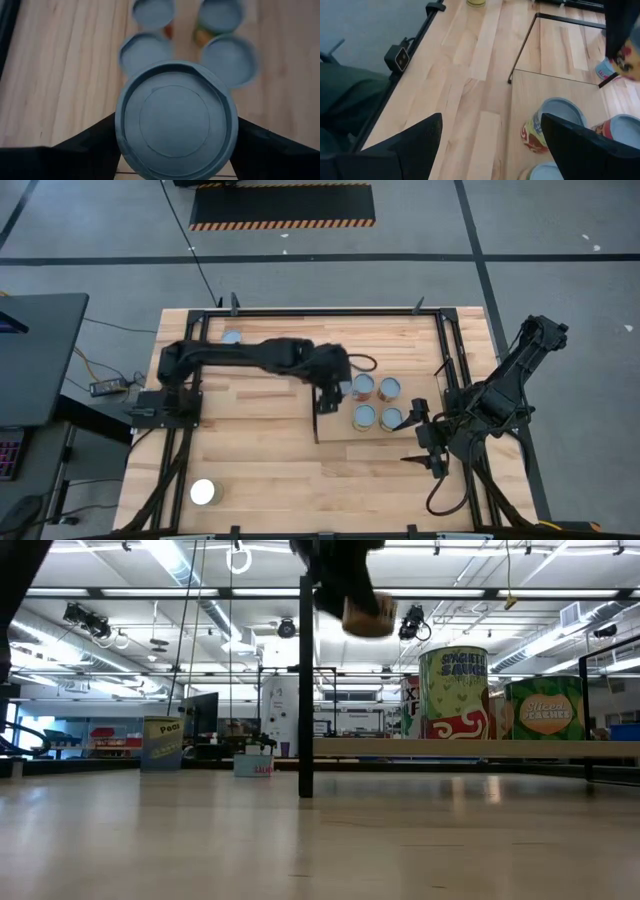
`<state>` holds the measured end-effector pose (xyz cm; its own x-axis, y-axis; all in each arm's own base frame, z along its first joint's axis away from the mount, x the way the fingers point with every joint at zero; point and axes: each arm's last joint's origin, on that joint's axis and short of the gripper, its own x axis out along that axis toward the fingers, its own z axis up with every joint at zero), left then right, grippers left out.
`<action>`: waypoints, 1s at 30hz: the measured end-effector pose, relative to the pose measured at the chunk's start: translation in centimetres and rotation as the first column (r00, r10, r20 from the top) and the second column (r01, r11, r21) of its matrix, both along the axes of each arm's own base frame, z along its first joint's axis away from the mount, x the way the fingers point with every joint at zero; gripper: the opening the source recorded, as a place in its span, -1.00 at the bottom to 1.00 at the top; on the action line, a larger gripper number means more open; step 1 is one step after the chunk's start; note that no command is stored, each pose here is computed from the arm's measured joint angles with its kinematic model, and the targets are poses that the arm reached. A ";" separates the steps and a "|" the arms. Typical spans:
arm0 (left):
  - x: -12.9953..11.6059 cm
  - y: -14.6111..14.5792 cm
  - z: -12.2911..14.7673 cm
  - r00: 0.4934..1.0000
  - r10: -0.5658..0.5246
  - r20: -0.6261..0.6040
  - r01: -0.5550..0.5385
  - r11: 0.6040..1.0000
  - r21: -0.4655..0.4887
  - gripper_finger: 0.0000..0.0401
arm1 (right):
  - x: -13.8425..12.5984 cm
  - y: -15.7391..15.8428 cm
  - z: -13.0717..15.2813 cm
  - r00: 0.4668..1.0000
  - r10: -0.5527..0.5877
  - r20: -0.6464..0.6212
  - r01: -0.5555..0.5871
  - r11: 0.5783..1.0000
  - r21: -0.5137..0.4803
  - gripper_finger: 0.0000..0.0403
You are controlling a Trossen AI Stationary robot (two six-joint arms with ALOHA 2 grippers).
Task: Pick and place cans onto a shelf
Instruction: Put the yellow can on the shelf aligned with the light red can
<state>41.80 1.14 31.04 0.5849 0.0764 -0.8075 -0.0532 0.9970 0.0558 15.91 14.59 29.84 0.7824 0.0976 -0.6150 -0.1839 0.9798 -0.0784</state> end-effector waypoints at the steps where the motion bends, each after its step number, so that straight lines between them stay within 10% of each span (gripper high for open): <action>1: 0.1 0.8 -0.5 1.000 0.002 -0.020 -0.002 1.000 -0.005 0.48 | 0.0 0.0 0.0 1.000 -0.001 0.000 0.001 1.000 0.001 0.73; 30: 3.6 4.2 -9.2 0.984 -0.004 -0.179 0.002 1.000 -0.013 0.48 | 0.0 0.0 0.0 1.000 -0.027 -0.014 0.027 0.998 0.052 0.73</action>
